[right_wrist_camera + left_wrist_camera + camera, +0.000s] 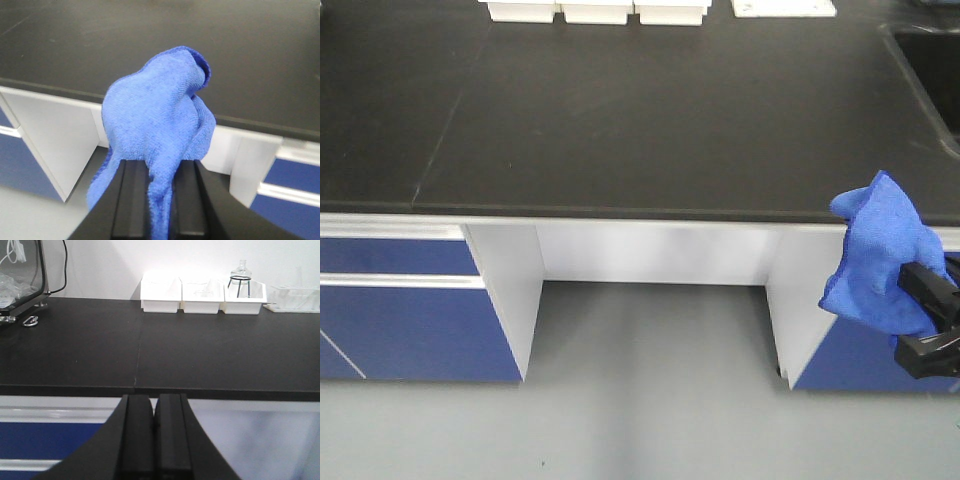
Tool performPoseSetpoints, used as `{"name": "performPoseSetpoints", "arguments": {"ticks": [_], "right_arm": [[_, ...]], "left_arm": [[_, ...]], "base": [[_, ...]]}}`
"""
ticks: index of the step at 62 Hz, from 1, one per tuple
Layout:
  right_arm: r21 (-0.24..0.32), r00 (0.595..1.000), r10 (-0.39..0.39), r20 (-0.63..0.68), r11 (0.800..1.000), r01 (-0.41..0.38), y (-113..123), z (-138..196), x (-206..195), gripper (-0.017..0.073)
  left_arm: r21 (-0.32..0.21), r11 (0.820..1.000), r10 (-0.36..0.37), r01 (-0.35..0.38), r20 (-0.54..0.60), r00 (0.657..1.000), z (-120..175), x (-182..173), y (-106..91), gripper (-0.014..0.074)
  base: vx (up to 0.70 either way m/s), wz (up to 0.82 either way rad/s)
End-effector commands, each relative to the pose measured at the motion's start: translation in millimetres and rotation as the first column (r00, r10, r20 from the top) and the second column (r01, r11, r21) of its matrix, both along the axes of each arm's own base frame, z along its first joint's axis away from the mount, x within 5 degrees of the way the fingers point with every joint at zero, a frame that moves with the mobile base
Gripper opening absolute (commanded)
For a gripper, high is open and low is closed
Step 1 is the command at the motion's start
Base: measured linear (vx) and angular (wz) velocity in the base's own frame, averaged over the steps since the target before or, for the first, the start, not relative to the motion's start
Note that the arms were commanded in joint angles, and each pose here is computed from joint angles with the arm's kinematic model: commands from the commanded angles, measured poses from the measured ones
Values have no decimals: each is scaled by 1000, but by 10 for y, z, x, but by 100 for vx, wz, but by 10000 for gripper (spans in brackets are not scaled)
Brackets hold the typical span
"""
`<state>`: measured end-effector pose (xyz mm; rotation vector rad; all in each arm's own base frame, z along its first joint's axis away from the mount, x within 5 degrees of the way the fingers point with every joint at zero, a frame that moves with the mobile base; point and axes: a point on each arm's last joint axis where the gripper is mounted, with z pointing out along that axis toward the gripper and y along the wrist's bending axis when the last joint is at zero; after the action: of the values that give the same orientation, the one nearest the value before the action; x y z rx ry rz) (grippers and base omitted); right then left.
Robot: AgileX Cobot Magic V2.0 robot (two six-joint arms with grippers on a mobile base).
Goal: Wipe right workspace with blue cloth
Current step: 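Hold the cloth in the right gripper while the base drives to another counter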
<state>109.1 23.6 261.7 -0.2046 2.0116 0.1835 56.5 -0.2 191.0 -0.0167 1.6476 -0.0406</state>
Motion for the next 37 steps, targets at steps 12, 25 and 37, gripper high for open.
{"name": "performPoseSetpoints", "arguments": {"ticks": [12, 25, 37], "right_arm": [[7, 995, -18, 98, 1000, 17, -12, 150, 37, 3], [7, 995, -18, 98, 1000, 17, -12, 150, 37, 3], [7, 995, -18, 97, 1000, 17, -11, 149, 37, 3]], "left_arm": [[-9, 1000, -16, 16, 64, 998, -23, 3, -13, -6], [-9, 1000, -16, 16, 64, 998, -23, 3, -13, -6], [-9, 1000, -16, 16, 64, 998, -23, 3, -13, -6]], "base": [[-31, -13], [-33, -15], [-34, -12]]}}
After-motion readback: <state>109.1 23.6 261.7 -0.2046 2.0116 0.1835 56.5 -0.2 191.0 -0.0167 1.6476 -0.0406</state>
